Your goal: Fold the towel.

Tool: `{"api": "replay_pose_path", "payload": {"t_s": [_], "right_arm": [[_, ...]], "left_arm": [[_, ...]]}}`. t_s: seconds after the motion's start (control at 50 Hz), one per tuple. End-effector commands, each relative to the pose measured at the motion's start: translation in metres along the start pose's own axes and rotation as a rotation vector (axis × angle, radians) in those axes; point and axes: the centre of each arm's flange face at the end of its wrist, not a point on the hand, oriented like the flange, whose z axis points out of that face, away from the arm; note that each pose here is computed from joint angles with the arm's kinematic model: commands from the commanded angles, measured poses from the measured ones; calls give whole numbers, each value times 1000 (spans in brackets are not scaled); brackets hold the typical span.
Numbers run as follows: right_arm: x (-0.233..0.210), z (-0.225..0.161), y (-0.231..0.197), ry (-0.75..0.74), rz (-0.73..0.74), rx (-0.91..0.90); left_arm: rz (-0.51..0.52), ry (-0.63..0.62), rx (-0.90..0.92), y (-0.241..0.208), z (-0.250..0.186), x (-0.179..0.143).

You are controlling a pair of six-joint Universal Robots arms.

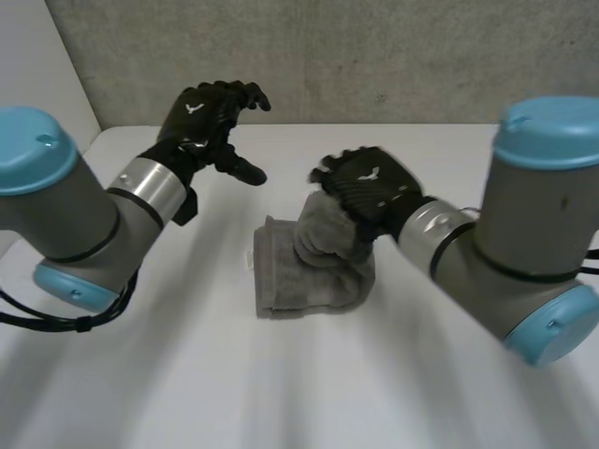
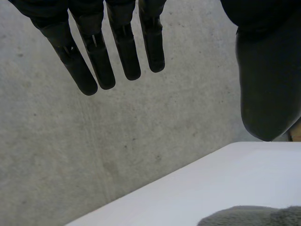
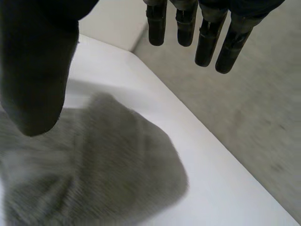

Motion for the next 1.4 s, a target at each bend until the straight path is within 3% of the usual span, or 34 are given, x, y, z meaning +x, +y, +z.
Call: {"api": "replay_pose_path", "payload": {"t_s": [0.02,0.12,0.26,0.5,0.84,1.02,1.22,1.4], "right_arm": [[40,2,27,120,92,-84],[60,-2,54,199,140,-150],[71,-6,81,249,150,-169],[69,-5,83,246,152,-164],[63,-4,88,236,144,-157],[47,-2,79,193,133,-132],[10,10,51,94,100,-55],[-12,27,49,36,168,-50]], "left_arm": [[-23,1,-43,20,1,9],[-43,66,-137,54,-4,37],[-19,89,-186,78,-1,44],[45,138,-283,110,-5,62],[48,120,-274,97,-13,59],[49,66,-285,81,-51,43],[61,59,-253,84,-86,46],[220,75,-275,104,-100,45]]}}
